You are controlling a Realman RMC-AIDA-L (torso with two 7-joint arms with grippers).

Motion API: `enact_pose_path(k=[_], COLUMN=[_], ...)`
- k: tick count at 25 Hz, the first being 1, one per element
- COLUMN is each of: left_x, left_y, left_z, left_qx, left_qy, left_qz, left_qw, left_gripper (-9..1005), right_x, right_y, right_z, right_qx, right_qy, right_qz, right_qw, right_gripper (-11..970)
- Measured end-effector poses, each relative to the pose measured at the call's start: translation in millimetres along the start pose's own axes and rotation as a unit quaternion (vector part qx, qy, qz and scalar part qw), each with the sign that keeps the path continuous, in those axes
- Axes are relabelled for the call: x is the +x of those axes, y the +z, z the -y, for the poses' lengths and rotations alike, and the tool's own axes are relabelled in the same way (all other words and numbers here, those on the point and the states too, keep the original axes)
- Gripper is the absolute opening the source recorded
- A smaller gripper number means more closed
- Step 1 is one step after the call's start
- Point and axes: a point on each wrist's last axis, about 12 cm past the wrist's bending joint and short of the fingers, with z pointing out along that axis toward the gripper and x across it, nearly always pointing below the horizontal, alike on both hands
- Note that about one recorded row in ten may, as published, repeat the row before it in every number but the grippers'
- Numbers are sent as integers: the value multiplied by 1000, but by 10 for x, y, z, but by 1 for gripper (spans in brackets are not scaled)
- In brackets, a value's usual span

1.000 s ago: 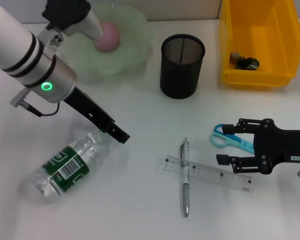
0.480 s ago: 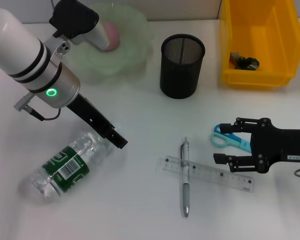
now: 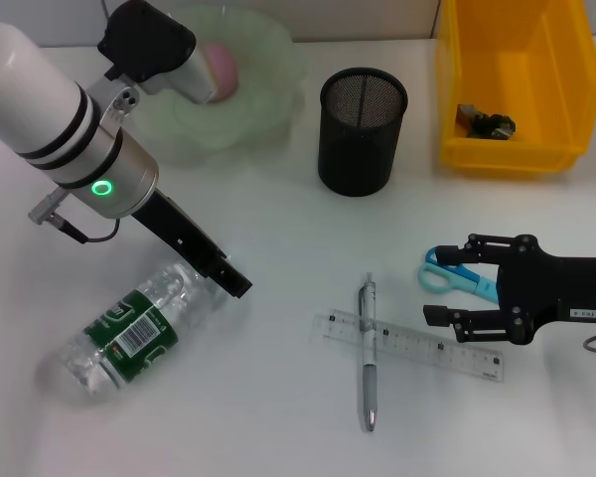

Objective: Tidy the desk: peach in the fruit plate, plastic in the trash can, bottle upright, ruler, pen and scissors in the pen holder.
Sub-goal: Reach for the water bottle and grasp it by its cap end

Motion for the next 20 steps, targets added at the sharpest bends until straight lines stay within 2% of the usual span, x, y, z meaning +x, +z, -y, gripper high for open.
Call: enact_pose_path(k=[20], left_x=[19], left_y=[36], left_z=[-5], left_qx=[-2], left_qy=[1], left_qz=[-3], left_qw=[1000], left_gripper=[775], right_x=[0], right_y=[1], right_z=[-1], right_qx=[-1], right_qy=[0], right_qz=[0], right_qw=[1000], right_gripper=[768])
